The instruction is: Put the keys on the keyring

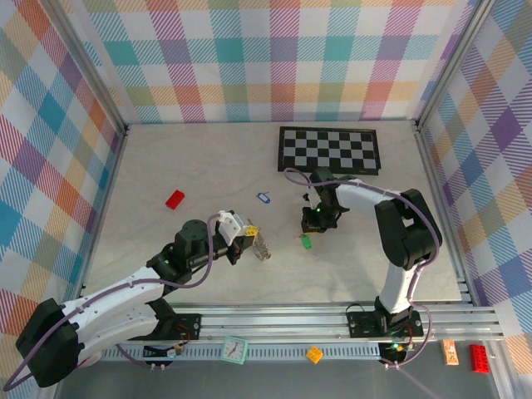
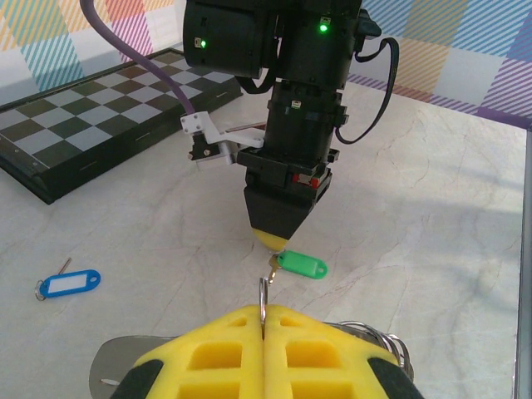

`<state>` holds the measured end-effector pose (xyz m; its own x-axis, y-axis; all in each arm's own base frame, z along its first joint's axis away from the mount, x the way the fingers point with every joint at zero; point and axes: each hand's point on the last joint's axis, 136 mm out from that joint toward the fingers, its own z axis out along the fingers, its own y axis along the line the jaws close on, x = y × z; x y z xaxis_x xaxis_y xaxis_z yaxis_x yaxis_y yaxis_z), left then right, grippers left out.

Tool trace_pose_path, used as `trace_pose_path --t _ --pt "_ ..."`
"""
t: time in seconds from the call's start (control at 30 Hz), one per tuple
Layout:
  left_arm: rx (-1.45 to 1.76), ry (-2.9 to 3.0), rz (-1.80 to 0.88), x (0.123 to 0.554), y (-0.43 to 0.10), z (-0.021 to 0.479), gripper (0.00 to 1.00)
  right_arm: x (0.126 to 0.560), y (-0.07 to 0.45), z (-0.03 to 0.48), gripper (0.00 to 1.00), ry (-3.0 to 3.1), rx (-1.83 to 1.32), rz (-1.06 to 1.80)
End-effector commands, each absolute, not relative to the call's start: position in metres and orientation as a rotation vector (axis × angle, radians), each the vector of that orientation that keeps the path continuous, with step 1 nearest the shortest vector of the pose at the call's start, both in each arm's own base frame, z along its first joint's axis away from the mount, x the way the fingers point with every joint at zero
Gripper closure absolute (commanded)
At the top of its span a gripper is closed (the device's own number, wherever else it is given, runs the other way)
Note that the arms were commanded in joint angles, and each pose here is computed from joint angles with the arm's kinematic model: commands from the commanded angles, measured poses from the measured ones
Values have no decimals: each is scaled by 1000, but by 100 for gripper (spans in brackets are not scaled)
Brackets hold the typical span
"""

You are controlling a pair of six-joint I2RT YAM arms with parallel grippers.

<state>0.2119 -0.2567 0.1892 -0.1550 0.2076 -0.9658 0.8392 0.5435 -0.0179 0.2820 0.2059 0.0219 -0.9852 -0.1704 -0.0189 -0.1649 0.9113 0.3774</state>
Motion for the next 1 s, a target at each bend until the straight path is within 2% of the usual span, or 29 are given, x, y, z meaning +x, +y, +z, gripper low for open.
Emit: trace_pose_path --t 0.0,0.1,0.3,0.6,0.77,0.97 --pt "855 1611 -723 214 -256 205 100 281 211 24 89 -3032 302 -616" --pt "855 1610 -723 214 -256 205 100 281 211 24 90 -3031 304 -614" --pt "854 1608 -723 214 -256 206 100 281 211 27 100 -3033 308 -616" --pt "821 1607 -700 217 -251 214 100 279 222 62 100 -3052 420 -777" --pt "789 1635 -709 219 -250 214 100 273 236 95 100 -3096 658 -894" --pt "805 1682 -725 218 -252 211 100 249 264 152 100 -3117 1270 -1106"
